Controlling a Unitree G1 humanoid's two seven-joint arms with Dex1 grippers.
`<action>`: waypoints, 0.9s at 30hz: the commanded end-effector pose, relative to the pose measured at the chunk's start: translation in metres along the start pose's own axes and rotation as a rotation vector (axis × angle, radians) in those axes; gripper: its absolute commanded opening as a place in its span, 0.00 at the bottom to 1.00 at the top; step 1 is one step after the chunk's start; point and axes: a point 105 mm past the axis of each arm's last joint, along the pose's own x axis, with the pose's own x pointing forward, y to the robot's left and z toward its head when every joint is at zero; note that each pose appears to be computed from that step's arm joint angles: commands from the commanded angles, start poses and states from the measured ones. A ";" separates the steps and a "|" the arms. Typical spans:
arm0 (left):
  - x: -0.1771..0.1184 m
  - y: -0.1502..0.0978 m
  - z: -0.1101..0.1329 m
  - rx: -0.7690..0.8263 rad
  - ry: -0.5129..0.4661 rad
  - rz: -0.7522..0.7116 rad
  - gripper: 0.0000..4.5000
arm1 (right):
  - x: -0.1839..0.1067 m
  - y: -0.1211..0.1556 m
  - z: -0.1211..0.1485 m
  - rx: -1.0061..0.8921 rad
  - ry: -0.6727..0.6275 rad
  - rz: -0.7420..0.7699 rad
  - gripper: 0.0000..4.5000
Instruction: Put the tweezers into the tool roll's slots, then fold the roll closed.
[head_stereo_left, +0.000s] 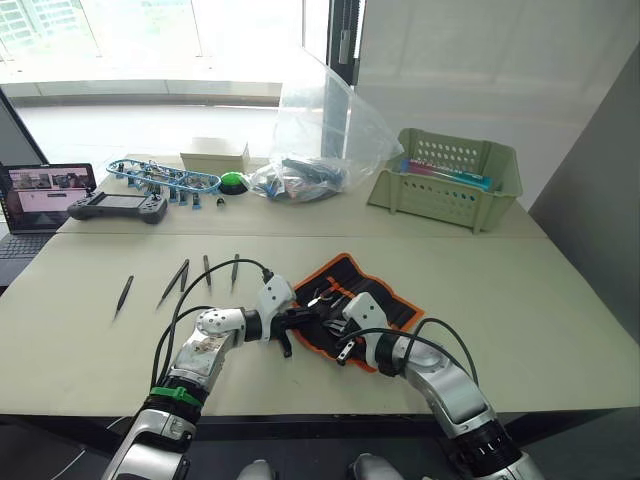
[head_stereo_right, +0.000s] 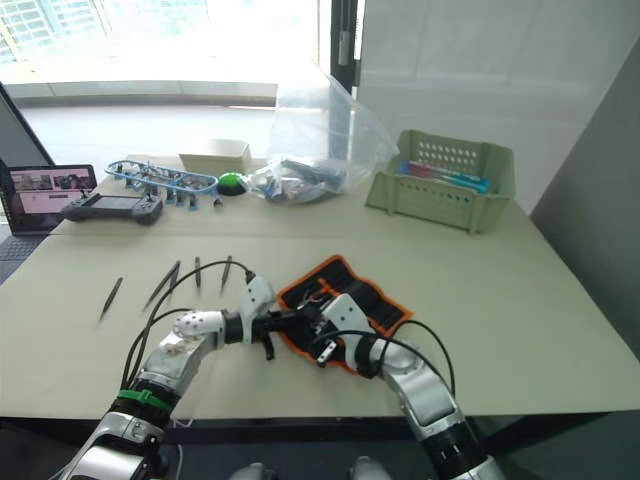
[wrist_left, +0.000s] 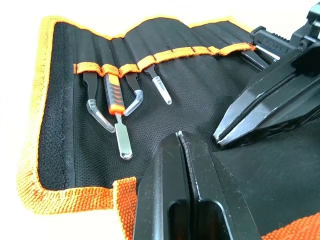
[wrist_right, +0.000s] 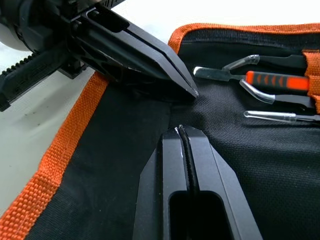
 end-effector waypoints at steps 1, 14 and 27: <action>-0.004 -0.003 -0.036 -0.070 0.117 0.018 0.01 | 0.005 0.003 0.005 -0.029 -0.023 0.008 0.00; -0.006 -0.003 -0.036 -0.067 0.118 0.019 0.01 | 0.006 0.014 0.038 -0.009 -0.169 0.041 0.00; -0.005 -0.002 -0.035 -0.057 0.116 0.017 0.01 | 0.006 0.005 -0.028 0.030 0.146 -0.012 0.00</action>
